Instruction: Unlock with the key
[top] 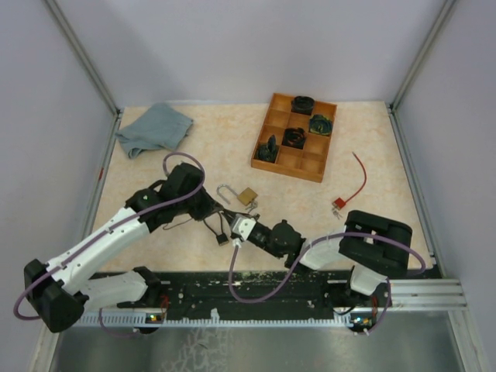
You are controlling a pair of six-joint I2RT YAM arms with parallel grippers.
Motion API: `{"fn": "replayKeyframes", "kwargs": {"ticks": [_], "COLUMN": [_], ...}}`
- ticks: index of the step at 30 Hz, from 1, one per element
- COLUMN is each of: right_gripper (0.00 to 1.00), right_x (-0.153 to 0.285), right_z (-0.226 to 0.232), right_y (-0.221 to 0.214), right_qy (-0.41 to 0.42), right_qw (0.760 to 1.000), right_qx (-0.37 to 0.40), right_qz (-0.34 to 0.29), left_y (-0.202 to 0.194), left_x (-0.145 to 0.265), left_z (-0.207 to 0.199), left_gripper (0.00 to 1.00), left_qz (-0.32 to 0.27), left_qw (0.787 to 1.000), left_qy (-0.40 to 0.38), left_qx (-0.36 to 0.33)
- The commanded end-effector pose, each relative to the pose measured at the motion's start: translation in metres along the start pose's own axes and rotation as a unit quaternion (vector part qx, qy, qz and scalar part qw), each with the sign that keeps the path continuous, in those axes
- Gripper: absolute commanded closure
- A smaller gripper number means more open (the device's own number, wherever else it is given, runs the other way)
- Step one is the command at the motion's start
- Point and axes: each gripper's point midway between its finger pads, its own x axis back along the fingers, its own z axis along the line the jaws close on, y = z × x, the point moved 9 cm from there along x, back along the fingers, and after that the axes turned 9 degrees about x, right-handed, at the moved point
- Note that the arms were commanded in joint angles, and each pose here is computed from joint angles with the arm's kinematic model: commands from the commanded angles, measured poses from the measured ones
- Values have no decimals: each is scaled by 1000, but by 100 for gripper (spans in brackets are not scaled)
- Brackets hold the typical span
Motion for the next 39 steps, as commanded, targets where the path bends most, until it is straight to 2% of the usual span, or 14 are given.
{"fn": "replayKeyframes", "kwargs": {"ticks": [1,4,9,12,14,18,24,27,31,39], "right_gripper": [90,99,100,100,100,100,100,100,100,100], "right_x": [-7,-6,-2,2,4,13,35,45,53,71], "right_z": [-2,-1,-4,-6,-5,-7,-26,-32,-34,-36], "right_y": [13,9,10,13,16,21,24,26,27,18], "right_qy": [-11,-14,-27,-26,-14,8,7,-3,-18,-51], "right_qw": [1000,1000,999,999,998,991,961,945,933,931], "right_qx": [3,16,5,-25,-52,-127,-272,-326,-356,-355], "right_qz": [-1,16,28,32,38,46,40,33,57,71], "left_y": [0,1,1,5,8,12,9,5,-1,-18], "left_x": [8,9,12,16,18,25,29,21,5,-38], "left_z": [-2,-2,0,2,5,15,34,42,49,64], "left_gripper": [100,100,100,94,88,62,40,40,38,37], "left_qz": [-5,-6,-11,-26,-43,-68,-65,-40,1,57], "left_qw": [1000,1000,1000,999,998,993,989,990,988,972], "left_qy": [-12,-16,-19,-27,-35,-66,-76,-36,24,140], "left_qx": [17,21,18,-3,-20,-64,-108,-130,-152,-180]}}
